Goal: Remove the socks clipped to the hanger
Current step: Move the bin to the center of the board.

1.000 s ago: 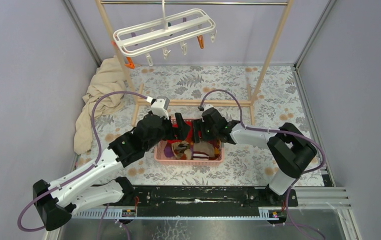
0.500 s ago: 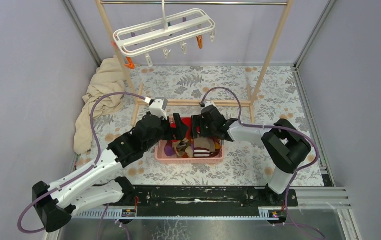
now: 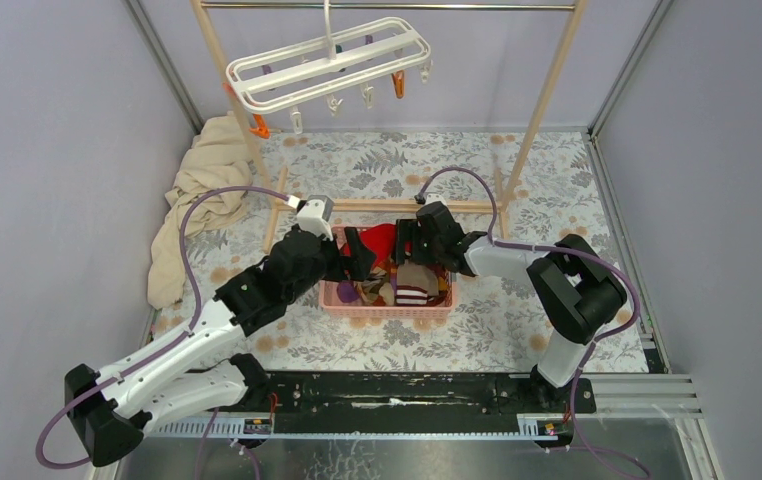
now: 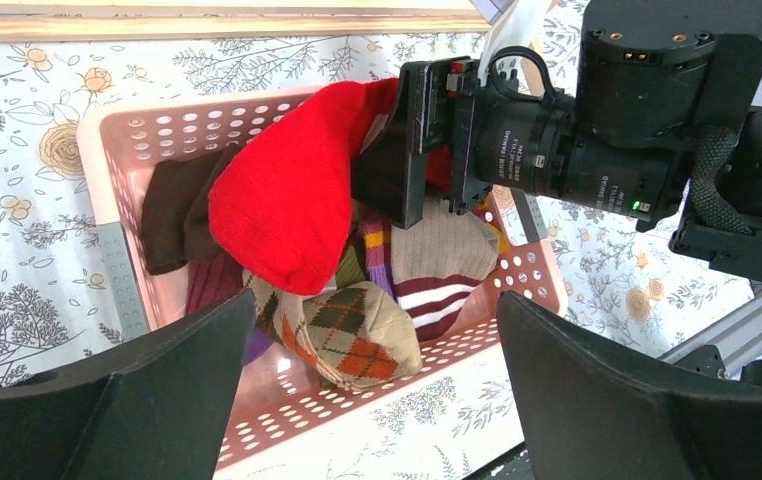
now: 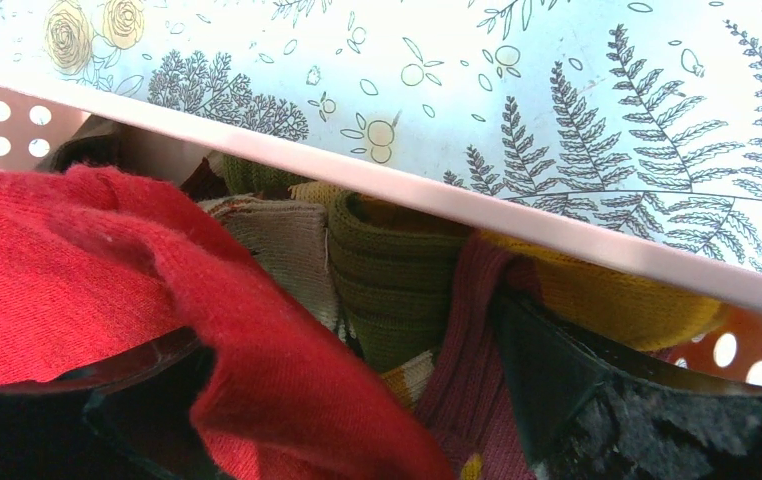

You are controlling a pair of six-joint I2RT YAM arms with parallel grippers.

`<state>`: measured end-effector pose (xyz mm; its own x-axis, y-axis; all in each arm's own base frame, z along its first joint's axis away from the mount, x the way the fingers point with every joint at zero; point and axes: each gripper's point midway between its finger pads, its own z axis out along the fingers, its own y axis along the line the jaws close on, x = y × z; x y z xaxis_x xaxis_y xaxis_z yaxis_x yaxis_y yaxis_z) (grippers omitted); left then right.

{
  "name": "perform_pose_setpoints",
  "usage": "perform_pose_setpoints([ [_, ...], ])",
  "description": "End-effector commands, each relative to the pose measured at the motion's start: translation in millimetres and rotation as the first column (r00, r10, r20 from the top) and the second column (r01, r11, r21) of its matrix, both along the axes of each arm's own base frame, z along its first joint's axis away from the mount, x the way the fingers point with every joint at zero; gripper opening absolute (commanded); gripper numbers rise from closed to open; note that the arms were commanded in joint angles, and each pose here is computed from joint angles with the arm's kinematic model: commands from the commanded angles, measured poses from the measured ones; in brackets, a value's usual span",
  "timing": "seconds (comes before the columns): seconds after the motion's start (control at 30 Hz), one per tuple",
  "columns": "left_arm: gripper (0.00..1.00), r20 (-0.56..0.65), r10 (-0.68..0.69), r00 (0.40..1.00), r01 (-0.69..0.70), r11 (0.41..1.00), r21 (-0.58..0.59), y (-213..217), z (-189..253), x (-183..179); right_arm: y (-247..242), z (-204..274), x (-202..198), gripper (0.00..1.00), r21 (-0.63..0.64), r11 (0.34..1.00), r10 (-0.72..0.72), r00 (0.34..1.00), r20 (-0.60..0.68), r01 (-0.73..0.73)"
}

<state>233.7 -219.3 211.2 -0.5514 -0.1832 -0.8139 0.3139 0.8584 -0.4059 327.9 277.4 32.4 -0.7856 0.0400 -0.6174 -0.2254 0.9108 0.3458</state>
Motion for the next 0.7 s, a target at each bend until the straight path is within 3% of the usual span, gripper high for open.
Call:
perform_pose_setpoints([
  [0.0,0.98,0.002,0.020,1.000,-0.020,1.000,-0.007,2.7,-1.5,2.4,-17.2,-9.5,-3.2,0.88,-0.042,0.999,-0.027,0.999,-0.021,0.027],
  [0.67,0.98,-0.014,0.018,1.000,-0.019,1.000,-0.007,3.4,-9.4,1.3,-30.4,-9.2,4.0,0.88,-0.028,0.998,-0.058,0.998,-0.028,0.057],
])
